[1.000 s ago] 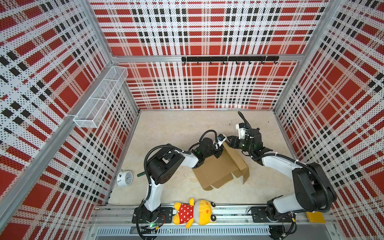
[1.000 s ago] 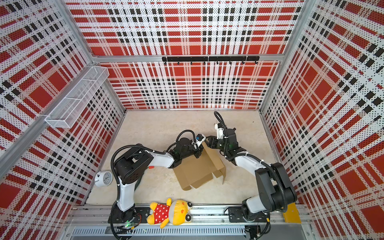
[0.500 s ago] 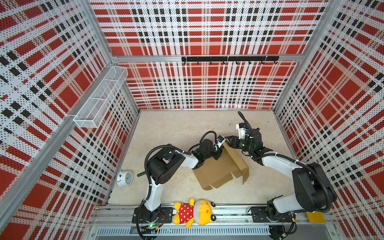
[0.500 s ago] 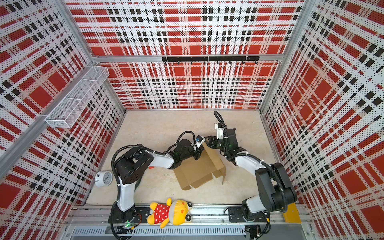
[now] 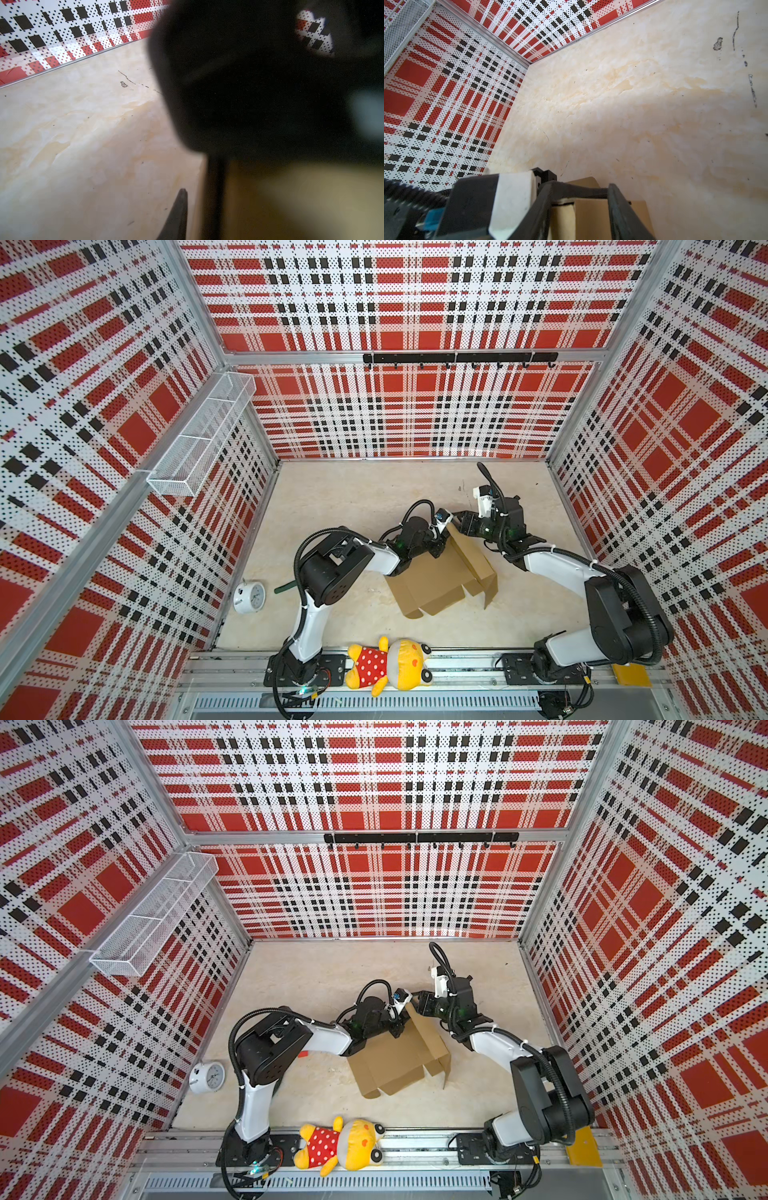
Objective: Fold the paper box
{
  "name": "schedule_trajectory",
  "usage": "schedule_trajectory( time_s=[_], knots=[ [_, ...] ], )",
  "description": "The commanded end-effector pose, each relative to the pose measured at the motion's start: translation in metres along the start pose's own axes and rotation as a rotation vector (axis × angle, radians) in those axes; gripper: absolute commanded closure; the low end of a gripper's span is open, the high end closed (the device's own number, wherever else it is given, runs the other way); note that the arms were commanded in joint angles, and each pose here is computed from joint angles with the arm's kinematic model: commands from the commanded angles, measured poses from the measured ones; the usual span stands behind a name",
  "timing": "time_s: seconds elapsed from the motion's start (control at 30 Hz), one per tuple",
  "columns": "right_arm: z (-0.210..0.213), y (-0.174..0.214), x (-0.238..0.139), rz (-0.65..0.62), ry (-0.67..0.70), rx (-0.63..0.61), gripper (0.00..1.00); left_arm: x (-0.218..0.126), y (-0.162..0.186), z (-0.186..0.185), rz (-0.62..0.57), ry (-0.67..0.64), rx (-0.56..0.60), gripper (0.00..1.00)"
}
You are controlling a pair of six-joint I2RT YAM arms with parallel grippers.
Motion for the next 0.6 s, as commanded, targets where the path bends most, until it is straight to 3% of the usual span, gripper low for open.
schedule_trajectory(
  time_s=[0.0, 0.17, 0.3, 0.4, 0.5, 0.57],
  knots=[
    [-0.02, 0.027, -0.001, 0.1, 0.084, 0.009, 0.55, 0.01, 0.004, -0.005, 0.011, 0.025, -0.044, 0.83],
    [-0.019, 0.027, 0.001, 0.094, 0.066, 0.031, 0.55, 0.011, -0.003, -0.002, -0.004, 0.012, -0.057, 0.89],
    [-0.019, 0.027, 0.0, 0.089, 0.068, 0.031, 0.56, 0.014, -0.002, -0.002, 0.006, 0.007, -0.076, 0.99],
    [-0.018, 0.027, -0.001, 0.092, 0.067, 0.032, 0.56, 0.013, -0.001, 0.0, 0.013, -0.008, -0.085, 1.0],
    [-0.019, 0.028, -0.003, 0.09, 0.074, 0.026, 0.56, 0.013, -0.003, 0.003, 0.012, -0.021, -0.088, 0.85],
    [-0.019, 0.028, -0.004, 0.086, 0.079, 0.027, 0.56, 0.011, -0.009, 0.005, -0.002, -0.028, -0.09, 0.82]
  ],
)
Point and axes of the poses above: each gripper's point midway between its finger pads, its own x axis out along the fingers, its own z axis along the line the jaws close on, y = z × x, the point moved 4 cm from there along -x, back along the fingers, and after that the axes turned 10 degrees about x, right-handed, at the moved point
